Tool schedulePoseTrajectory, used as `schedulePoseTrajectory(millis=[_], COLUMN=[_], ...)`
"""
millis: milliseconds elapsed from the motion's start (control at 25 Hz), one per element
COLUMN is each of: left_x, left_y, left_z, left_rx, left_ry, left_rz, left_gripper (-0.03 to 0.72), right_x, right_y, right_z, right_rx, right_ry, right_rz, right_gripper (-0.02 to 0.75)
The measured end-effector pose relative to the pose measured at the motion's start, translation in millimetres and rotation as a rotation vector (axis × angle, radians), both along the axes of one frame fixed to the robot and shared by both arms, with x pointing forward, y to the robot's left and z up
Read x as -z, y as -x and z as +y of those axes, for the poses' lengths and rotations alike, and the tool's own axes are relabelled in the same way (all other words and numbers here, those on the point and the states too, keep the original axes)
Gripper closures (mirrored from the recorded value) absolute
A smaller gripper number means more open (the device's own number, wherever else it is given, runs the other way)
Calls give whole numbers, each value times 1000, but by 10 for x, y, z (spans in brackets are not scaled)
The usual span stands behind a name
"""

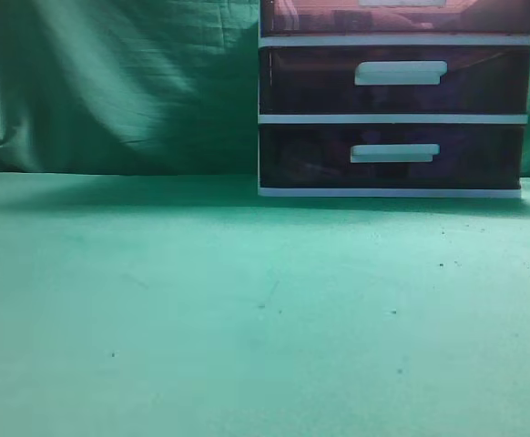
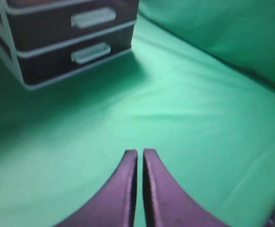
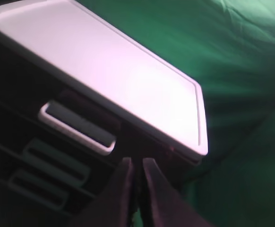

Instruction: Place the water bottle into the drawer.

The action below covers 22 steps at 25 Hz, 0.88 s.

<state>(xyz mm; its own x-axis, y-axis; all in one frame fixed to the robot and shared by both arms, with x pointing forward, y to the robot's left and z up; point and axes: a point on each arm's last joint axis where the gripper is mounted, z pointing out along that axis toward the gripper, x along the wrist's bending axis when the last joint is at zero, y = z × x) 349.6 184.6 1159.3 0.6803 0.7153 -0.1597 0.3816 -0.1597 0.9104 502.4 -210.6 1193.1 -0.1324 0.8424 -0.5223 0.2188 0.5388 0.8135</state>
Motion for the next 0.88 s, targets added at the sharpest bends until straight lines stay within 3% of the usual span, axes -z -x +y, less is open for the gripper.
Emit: schedulePoseTrajectory(millis=[120, 240, 400, 640, 880], left_x=[-110, -166, -149, 295, 696], left_y=[168, 355, 623, 900, 1041], left_z=[168, 355, 594, 863, 1032], left_rx=[20, 41, 70, 81, 65], left_ry=[18, 5, 53, 86, 111], left_rz=[-76, -131, -189, -220, -285], left_gripper=[688, 688, 688, 688, 688], right_x=[-72, -109, -123, -128, 162], right_y=[347, 731, 1182, 1762, 2104], right_z=[85, 118, 119, 17, -158], right_rx=[-9, -58, -218, -558, -682], right_ry=[-2, -122, -224, -292, -413], right_rz=[75, 203, 391, 509, 502], right_gripper=[738, 738, 738, 738, 738])
